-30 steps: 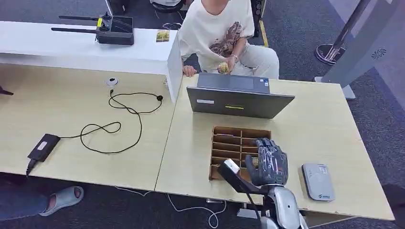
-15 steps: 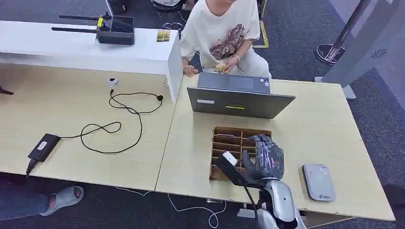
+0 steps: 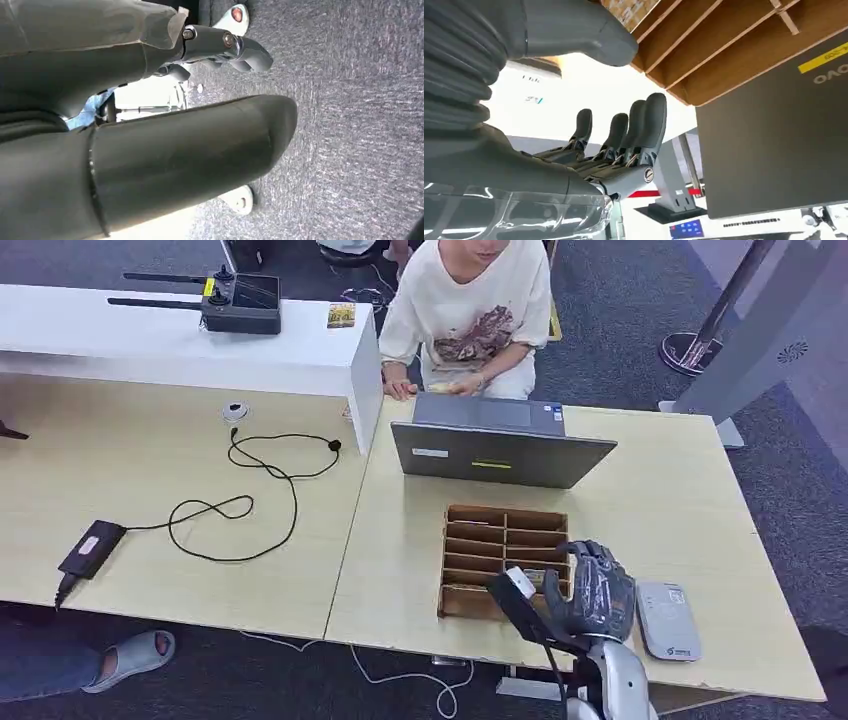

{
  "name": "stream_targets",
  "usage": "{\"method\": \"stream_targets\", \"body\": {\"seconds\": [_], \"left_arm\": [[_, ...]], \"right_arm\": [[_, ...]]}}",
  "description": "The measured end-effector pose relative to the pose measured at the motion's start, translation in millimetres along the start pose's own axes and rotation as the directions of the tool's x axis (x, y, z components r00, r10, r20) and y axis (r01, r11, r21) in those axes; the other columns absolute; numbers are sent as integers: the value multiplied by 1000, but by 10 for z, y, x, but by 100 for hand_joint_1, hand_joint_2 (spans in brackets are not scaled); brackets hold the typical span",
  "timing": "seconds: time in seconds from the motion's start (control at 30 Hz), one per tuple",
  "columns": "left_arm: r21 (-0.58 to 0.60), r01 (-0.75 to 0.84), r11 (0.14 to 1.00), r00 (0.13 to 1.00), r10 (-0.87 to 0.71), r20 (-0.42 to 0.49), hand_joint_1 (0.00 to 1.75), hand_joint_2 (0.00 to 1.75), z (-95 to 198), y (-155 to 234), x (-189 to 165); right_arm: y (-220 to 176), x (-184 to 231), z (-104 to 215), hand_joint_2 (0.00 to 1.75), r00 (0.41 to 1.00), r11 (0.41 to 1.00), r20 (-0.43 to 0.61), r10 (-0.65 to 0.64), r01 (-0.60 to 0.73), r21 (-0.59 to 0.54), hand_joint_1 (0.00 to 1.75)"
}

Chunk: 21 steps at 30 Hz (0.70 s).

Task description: Pass the card to the sensor for recognition and then transmit it.

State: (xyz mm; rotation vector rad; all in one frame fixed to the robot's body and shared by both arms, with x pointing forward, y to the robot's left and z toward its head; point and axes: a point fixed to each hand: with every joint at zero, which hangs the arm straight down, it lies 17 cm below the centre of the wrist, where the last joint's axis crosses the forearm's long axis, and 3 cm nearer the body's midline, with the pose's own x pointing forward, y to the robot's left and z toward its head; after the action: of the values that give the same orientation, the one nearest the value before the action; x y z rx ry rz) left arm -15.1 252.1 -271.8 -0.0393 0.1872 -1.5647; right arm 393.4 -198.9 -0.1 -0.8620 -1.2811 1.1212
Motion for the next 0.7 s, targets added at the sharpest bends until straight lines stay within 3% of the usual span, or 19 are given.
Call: {"method": "stream_targets", "body": {"seconds": [0.33,0.7], "left_arm": [[-9,-7,1000,1000,6,-8,0,0,11,-12,19],[-18,-3,1000,1000,3,-7,0,0,17,-28,34]], "right_arm": [[47,9,-35,175,999,1000,23,22,-23,11,99],[111,113,-104,175,998,999,49,38,-40,35,91]]}}
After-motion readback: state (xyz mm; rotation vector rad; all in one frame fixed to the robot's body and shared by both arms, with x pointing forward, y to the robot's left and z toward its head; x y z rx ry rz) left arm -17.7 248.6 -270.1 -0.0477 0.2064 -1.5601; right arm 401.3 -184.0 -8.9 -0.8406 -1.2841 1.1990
